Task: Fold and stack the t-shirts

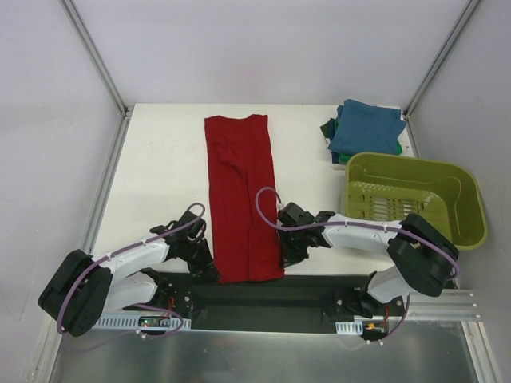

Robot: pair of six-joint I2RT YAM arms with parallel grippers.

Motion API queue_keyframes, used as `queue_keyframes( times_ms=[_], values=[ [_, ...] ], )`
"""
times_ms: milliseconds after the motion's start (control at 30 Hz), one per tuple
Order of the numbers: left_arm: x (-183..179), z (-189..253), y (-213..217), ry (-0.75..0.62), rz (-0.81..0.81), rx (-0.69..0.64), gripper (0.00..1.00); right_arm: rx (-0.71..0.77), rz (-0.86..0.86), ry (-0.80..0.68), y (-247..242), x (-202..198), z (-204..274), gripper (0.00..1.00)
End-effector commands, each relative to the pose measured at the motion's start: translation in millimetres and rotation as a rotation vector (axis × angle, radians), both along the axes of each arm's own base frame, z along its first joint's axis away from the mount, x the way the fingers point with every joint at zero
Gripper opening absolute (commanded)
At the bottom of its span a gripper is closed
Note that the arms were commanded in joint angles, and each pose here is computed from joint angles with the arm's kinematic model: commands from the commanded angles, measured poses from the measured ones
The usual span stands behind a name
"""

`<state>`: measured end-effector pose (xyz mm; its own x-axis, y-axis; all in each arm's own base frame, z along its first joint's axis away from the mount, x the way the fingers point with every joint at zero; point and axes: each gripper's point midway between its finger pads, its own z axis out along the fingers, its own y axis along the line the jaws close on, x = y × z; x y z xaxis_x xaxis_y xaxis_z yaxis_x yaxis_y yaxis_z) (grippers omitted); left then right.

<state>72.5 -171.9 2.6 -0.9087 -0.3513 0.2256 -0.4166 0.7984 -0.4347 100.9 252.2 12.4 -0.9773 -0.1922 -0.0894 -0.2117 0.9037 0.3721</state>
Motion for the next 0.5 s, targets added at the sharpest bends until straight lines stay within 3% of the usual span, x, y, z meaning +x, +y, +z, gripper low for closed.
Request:
queue_keyframes(
  times_ms=[0,233,467],
  values=[
    [5.0,-6.8,5.0,-0.054,0.003,0.028,0.0,0.003,-0.049,0.081,-3.2,-26.9,-11.2,0.01],
    [-3.8,5.5,-2.8,-0.081,0.013,-0.074,0.0,-0.07,-0.046,0.01,-18.9,-36.0,1.5,0.0],
    [18.5,41.4,-16.3,-0.241,0.039,-0.181,0.0,-0.088,-0.043,-0.136,-22.5,-11.9,41.1,0.0]
  ],
)
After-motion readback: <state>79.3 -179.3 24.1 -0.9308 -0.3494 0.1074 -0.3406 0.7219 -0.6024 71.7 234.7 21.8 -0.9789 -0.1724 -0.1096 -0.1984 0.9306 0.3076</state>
